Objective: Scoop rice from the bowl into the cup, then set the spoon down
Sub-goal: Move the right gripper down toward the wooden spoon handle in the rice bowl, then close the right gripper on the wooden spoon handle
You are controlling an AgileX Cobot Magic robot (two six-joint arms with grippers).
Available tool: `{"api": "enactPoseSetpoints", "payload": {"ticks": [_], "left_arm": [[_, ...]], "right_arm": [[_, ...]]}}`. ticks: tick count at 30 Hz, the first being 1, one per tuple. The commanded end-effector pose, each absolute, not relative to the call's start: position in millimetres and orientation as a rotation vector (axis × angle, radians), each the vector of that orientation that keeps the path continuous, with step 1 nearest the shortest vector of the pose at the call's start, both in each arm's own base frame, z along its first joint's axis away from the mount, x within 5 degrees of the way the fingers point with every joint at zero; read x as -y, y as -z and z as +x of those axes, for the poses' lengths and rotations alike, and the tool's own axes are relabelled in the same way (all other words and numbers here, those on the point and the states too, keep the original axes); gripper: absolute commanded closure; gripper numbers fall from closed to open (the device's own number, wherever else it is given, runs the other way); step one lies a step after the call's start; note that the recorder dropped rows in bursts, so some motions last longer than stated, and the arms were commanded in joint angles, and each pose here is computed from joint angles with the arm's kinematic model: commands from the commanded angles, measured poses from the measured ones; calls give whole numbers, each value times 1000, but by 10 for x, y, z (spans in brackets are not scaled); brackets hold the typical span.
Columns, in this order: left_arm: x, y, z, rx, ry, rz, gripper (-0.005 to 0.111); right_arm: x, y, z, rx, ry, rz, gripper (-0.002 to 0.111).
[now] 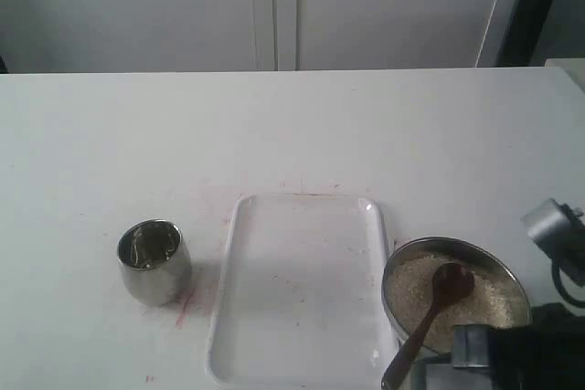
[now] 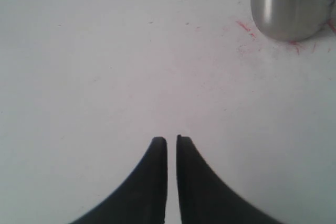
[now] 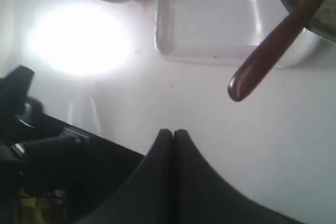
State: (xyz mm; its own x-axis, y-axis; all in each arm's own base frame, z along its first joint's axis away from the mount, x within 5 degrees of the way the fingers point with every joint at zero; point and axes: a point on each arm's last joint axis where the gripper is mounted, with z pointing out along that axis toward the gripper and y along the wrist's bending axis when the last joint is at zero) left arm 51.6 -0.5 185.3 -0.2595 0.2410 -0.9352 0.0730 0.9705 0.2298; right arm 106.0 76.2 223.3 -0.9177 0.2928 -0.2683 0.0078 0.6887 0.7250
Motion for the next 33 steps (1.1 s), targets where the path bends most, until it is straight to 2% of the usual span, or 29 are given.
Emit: {"api": "enactPoseSetpoints", "payload": {"ticks": [1, 7, 16, 27, 33], "left_arm": [[9, -1777, 509, -1896, -145, 233, 92], [9, -1777, 509, -1896, -145, 233, 92], [9, -1777, 509, -1896, -145, 233, 92], [9, -1777, 509, -1896, -145, 233, 92], [9, -1777, 509, -1896, -145, 233, 92]], "right_arm": [[-731, -2379, 1142, -2771, -870, 4, 108], [-737, -2576, 1281, -2890, -784, -146, 108], [-771, -2861, 1464, -2819, -761, -198, 108], [-1038, -2759, 1479, -2871, -760, -423, 108], [-1107, -2708, 1564, -2948, -518, -660, 108]]}}
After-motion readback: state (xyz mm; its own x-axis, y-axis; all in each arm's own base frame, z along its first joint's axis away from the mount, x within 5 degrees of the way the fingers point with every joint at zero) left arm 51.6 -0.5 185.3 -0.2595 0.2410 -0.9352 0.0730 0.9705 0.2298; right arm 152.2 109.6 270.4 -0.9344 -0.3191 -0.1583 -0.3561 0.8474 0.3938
